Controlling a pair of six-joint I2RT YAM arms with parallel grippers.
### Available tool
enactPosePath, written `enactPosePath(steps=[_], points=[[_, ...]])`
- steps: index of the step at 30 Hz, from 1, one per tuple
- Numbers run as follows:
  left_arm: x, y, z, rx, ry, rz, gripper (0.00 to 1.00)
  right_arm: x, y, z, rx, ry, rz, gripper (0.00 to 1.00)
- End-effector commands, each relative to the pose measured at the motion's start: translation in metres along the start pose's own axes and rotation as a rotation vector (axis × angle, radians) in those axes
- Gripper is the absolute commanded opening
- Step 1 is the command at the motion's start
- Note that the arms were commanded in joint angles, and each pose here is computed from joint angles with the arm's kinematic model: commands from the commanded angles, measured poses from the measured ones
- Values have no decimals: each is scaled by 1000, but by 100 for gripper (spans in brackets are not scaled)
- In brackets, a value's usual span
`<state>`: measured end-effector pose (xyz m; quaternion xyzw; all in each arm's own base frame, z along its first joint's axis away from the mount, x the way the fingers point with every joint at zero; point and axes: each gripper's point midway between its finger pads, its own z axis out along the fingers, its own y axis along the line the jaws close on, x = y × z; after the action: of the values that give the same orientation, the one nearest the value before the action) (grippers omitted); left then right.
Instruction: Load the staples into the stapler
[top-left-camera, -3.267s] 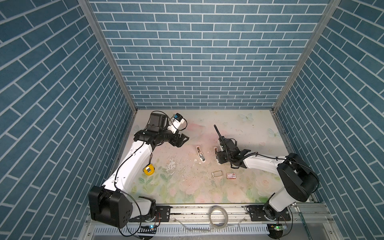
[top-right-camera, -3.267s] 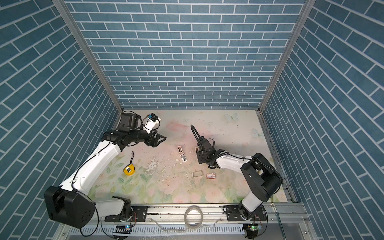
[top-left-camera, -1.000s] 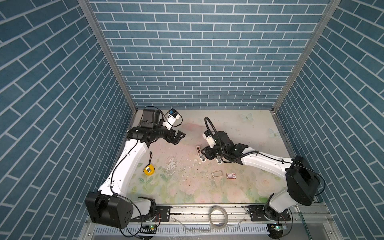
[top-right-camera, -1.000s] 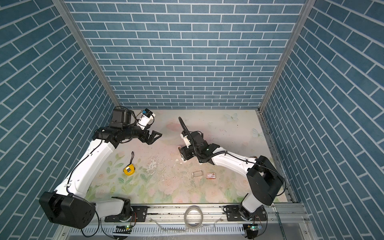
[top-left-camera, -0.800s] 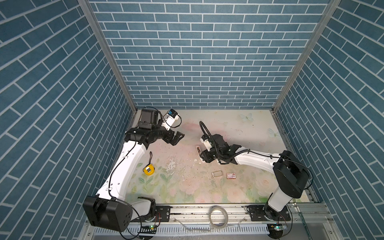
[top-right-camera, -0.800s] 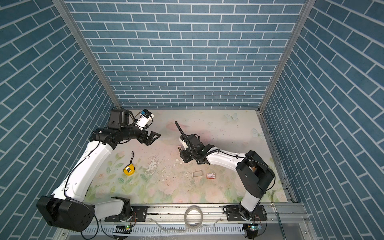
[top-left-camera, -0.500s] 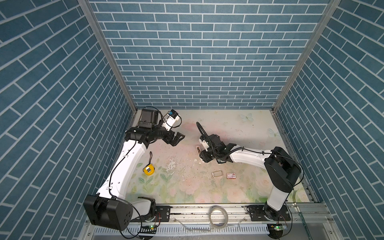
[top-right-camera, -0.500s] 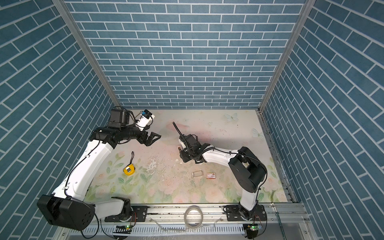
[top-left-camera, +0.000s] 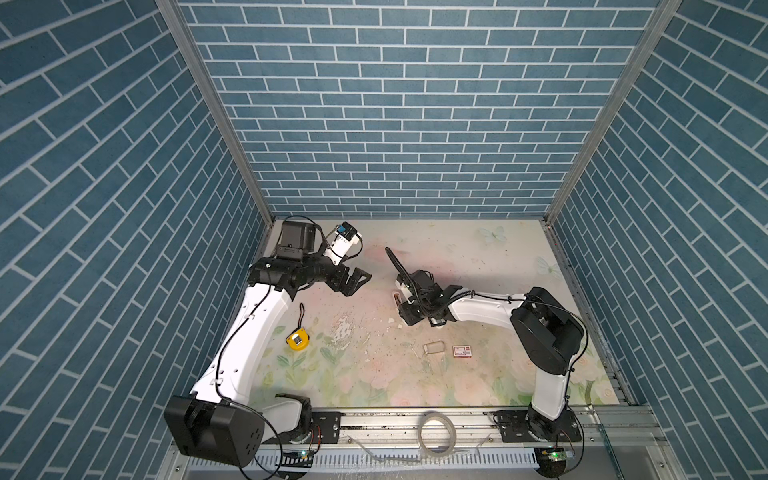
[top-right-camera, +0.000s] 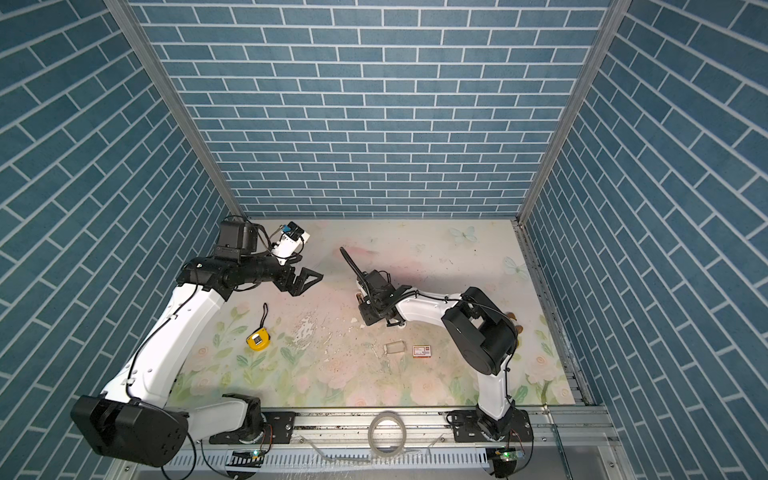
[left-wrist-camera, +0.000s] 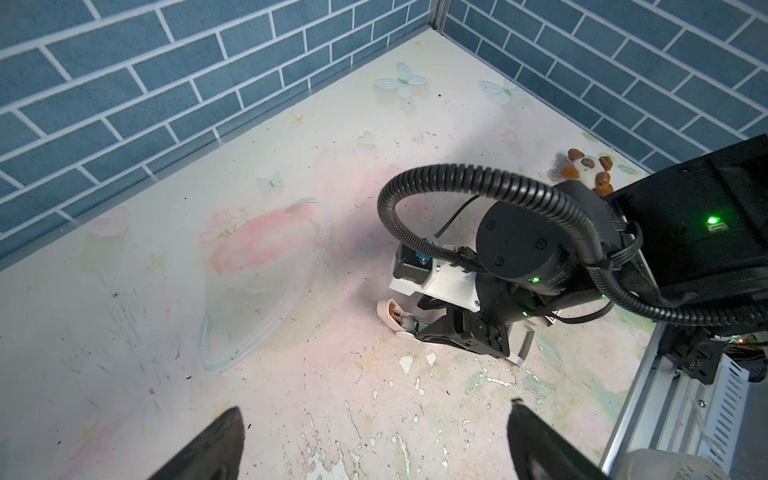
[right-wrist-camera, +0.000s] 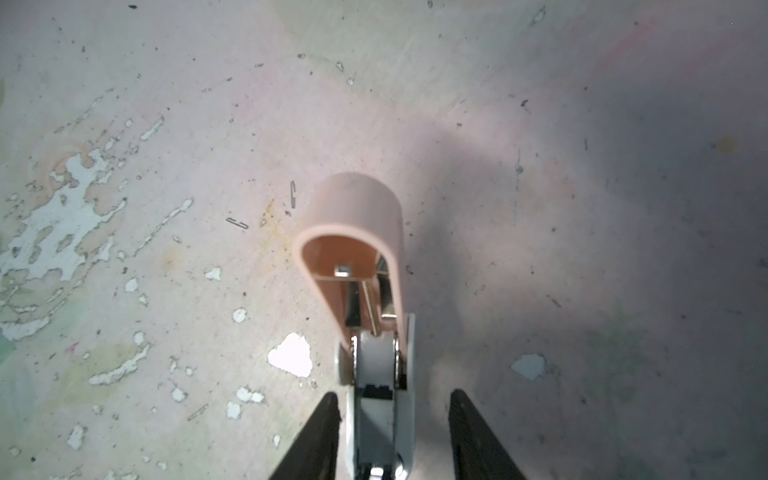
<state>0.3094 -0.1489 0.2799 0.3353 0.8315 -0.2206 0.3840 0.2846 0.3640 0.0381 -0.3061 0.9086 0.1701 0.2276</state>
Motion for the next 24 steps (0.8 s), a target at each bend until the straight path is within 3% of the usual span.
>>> enactPosePath(steps=[1,19,24], points=[[1,-4,-3,16,-3,2,99,8,-1,10,12,37,-47,43],[0,-3,-10,-6,20,17,98,25,3,14,1,65,-147,20],[1,2,-15,-22,15,-6,98,31,13,18,-31,79,-184,18]])
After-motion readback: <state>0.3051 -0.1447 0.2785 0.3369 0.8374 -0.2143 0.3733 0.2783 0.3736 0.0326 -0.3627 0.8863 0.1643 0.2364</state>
